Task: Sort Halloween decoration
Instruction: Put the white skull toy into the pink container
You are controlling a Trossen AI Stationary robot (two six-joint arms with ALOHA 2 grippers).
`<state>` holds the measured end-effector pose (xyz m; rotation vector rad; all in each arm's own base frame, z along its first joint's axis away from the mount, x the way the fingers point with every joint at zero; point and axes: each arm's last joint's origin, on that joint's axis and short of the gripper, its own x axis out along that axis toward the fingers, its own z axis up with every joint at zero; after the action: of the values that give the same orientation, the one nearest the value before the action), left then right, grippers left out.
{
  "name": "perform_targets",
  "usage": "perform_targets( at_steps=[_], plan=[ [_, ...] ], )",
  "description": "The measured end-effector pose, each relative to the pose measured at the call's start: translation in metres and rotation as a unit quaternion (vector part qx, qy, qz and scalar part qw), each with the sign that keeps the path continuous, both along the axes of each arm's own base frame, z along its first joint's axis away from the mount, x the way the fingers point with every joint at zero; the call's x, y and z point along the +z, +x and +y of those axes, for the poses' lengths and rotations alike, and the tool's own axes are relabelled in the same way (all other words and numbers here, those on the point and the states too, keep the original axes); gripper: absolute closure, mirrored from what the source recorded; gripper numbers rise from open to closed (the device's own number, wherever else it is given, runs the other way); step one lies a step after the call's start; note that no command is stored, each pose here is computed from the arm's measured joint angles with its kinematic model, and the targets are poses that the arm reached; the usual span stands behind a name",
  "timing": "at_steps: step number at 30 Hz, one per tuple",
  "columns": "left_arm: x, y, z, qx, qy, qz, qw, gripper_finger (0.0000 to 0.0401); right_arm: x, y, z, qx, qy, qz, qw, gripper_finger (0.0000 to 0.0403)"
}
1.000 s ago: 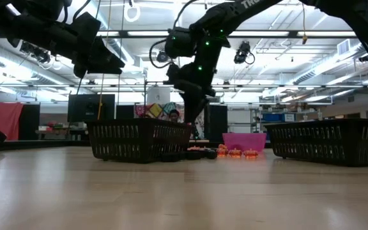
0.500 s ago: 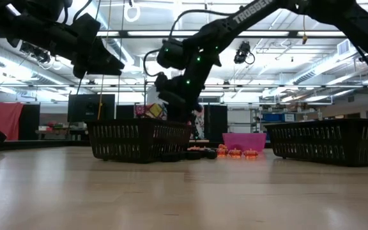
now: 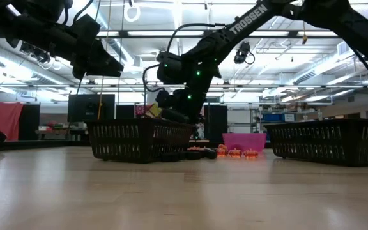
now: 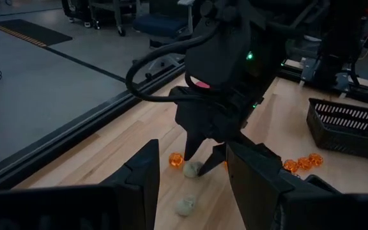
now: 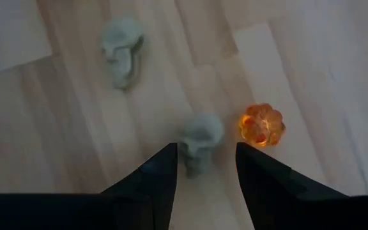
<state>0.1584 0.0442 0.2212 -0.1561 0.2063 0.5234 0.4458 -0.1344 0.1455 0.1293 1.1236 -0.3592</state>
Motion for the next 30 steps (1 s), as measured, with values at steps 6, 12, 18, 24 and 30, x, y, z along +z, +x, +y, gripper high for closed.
perform_targets(
  at_steps=[6,12,18,24,30],
  plan=[
    [0.0,0.0,0.0,0.001,0.0,-0.002,1.0,0.0246,-0.008,-0.001,-0.001,0.01,0.015,-0.026,1.0,0.0262],
    [0.0,0.0,0.0,0.001,0.0,-0.002,1.0,0.0246,-0.009,-0.002,-0.001,0.01,0.015,-0.026,0.999,0.0301],
    [0.0,0.0,0.0,0.001,-0.001,-0.003,1.0,0.0246,-0.009,-0.002,0.0,0.01,0.015,-0.025,1.0,0.032],
    [0.0,0.0,0.0,0.001,-0.001,-0.003,1.0,0.0246,-0.003,-0.003,-0.001,0.011,0.016,-0.001,1.0,0.0322],
    [0.0,0.0,0.0,0.001,-0.001,-0.003,1.0,0.0246,0.005,-0.003,-0.001,0.013,0.018,0.024,0.999,0.0322]
  ],
)
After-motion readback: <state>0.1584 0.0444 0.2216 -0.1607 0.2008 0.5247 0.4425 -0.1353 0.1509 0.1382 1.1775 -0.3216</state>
